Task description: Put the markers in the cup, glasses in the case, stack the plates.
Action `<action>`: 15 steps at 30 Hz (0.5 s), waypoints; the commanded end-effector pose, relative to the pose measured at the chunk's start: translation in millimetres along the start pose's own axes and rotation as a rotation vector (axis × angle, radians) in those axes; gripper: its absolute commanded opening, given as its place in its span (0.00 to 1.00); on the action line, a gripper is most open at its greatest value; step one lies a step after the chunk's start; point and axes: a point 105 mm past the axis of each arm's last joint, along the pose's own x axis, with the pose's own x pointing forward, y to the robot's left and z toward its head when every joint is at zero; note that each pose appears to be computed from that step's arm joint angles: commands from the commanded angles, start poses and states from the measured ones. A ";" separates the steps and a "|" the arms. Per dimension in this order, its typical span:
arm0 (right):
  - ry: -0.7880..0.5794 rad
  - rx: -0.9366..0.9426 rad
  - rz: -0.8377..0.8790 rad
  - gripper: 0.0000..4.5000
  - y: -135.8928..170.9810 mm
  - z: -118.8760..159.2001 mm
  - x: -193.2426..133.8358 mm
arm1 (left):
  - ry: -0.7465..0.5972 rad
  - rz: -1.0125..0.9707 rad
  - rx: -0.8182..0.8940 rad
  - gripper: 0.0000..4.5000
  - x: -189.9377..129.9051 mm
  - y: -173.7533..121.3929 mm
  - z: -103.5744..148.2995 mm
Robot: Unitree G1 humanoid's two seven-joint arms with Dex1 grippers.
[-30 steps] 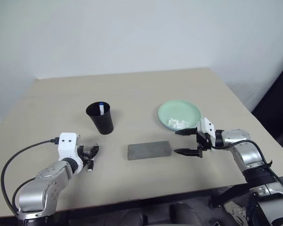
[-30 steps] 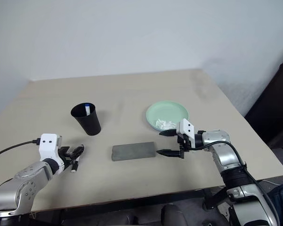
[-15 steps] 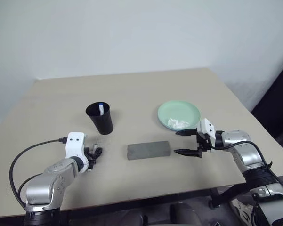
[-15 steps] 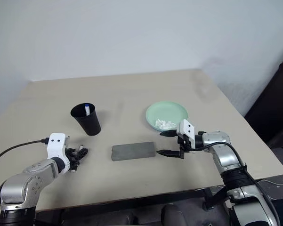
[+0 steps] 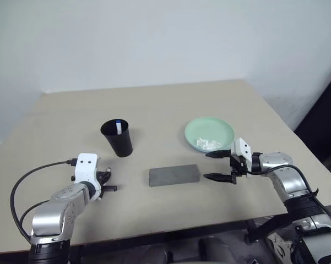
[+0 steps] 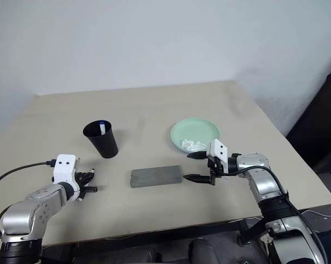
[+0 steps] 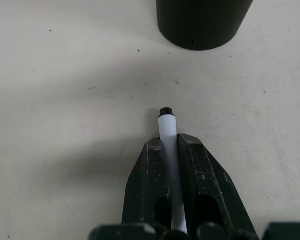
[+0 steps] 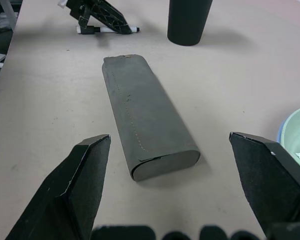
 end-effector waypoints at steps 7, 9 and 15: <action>-0.022 -0.063 -0.008 0.92 -4.8 14.1 1.2 | -0.378 -0.512 0.261 0.01 -29.2 -92.6 76.1; -0.023 -0.065 -0.009 0.92 -5.0 14.4 1.7 | -0.461 -0.519 0.258 0.01 -29.6 -96.1 92.3; -0.076 -0.070 -0.022 0.92 -9.1 29.4 1.4 | -0.771 -0.372 0.255 0.01 -24.7 -88.5 156.6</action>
